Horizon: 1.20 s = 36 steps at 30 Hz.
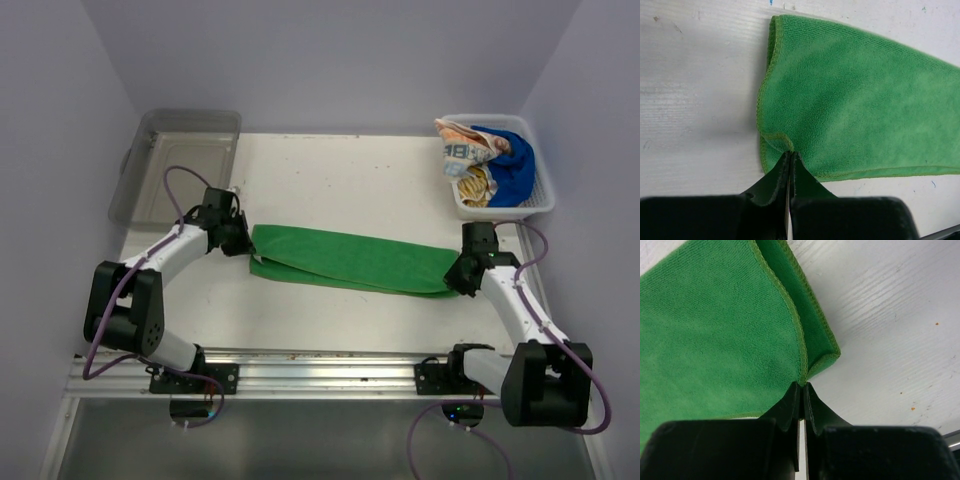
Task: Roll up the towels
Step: Fold the towel
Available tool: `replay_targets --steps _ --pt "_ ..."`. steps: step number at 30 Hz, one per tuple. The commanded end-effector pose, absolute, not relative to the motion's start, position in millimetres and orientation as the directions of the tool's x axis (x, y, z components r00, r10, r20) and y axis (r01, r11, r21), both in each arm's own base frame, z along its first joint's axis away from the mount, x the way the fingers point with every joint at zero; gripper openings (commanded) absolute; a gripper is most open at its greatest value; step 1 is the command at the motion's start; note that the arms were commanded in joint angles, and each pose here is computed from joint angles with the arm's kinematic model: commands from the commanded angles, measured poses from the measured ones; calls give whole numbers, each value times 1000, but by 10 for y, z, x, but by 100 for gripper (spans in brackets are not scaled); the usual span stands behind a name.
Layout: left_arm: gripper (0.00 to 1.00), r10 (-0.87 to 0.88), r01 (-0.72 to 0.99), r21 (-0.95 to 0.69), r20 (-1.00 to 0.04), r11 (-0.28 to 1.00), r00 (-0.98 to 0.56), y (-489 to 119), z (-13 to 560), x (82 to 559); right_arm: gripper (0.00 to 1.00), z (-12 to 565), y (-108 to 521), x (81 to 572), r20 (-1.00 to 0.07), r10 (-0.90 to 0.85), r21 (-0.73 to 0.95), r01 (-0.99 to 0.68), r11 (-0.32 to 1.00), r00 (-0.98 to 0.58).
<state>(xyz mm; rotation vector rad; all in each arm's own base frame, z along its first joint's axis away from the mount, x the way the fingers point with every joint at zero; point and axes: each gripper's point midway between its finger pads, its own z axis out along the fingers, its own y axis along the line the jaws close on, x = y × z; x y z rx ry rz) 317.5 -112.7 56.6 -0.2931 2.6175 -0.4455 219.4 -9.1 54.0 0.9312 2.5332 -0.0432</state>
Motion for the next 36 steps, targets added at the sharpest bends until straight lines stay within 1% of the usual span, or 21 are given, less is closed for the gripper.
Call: replay_targets --steps 1,13,17,26,36 --pt "0 -308 -126 -393 -443 911 -842 -1135 667 3242 0 503 -119 2189 -414 631 116 649 752 -657" --pt "0 -297 -75 -422 -491 904 -819 -1179 1032 3283 0 806 -266 2309 -506 618 107 667 737 -602" --pt "0 -292 -82 -414 -475 906 -830 -1172 946 3235 0 844 -289 2318 -515 614 98 671 735 -598" --pt "0 -308 -121 -425 -405 897 -861 -1175 611 3002 0 650 -249 2211 -472 630 85 680 728 -616" --pt "0 -321 -152 -414 -377 897 -869 -1150 458 2925 0 549 -226 2154 -452 639 82 684 725 -623"
